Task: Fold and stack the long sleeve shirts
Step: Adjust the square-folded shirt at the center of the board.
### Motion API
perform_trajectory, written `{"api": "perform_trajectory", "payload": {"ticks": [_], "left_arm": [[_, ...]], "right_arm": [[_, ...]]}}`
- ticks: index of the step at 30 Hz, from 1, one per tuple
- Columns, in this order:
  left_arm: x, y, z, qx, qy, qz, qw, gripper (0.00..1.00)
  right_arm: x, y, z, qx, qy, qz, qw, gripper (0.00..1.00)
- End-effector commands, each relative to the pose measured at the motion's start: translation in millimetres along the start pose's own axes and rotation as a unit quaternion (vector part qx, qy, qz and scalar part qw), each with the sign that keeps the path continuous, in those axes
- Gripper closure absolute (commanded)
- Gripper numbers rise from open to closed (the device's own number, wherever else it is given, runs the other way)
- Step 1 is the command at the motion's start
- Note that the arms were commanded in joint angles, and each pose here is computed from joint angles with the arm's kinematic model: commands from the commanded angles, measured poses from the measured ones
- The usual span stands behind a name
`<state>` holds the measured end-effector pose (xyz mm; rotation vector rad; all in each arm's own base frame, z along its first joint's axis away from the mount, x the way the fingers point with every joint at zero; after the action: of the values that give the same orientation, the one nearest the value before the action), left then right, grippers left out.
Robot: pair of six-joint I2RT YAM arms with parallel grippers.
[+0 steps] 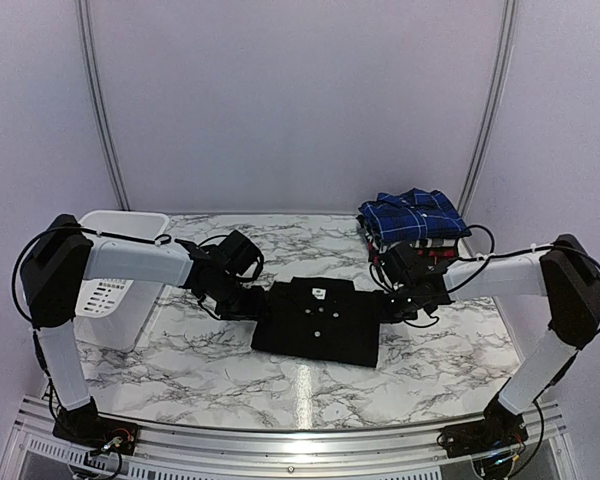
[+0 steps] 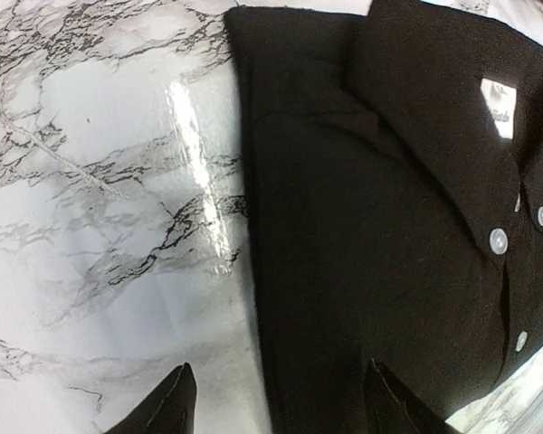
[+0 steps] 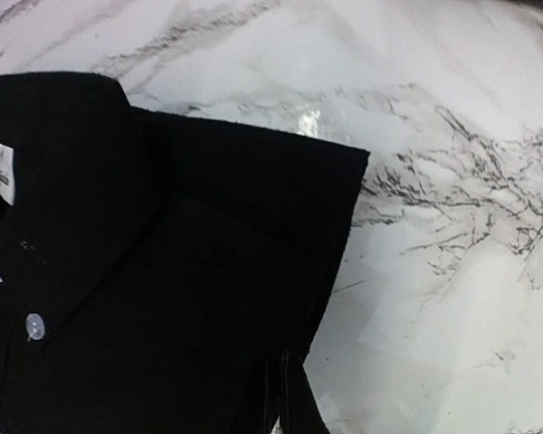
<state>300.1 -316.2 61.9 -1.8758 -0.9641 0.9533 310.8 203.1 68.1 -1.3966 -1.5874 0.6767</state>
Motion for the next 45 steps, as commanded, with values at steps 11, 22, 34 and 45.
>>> {"api": "perform_trajectory", "payload": {"ticks": [11,22,34,45], "left_arm": [[-3,24,25,0.031,-0.027,0.027,0.999,0.44],[-4,11,81,0.053,-0.064,-0.006,0.997,0.44],[-14,25,89,0.048,-0.088,-0.039,0.994,0.99],[59,-23,155,0.053,-0.131,-0.169,0.975,1.00]], "right_arm": [[-12,6,2,0.004,0.006,0.021,1.000,0.77],[-3,-20,-12,-0.017,-0.007,0.001,1.000,0.61],[10,-28,-30,-0.037,-0.012,-0.015,0.999,0.59],[9,-28,-44,-0.058,-0.015,-0.017,0.998,0.56]]}}
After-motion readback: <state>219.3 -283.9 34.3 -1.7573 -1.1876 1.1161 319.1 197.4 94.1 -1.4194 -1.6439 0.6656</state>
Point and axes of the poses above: each gripper's point midway between its finger pads, its own y axis out along the fingers, its own x axis along the line the jaws close on, z = x × y, the point moved 2 cm from there along -y, back along the fingers, and after that the axes turned 10 degrees about y, right-handed, at the moved point
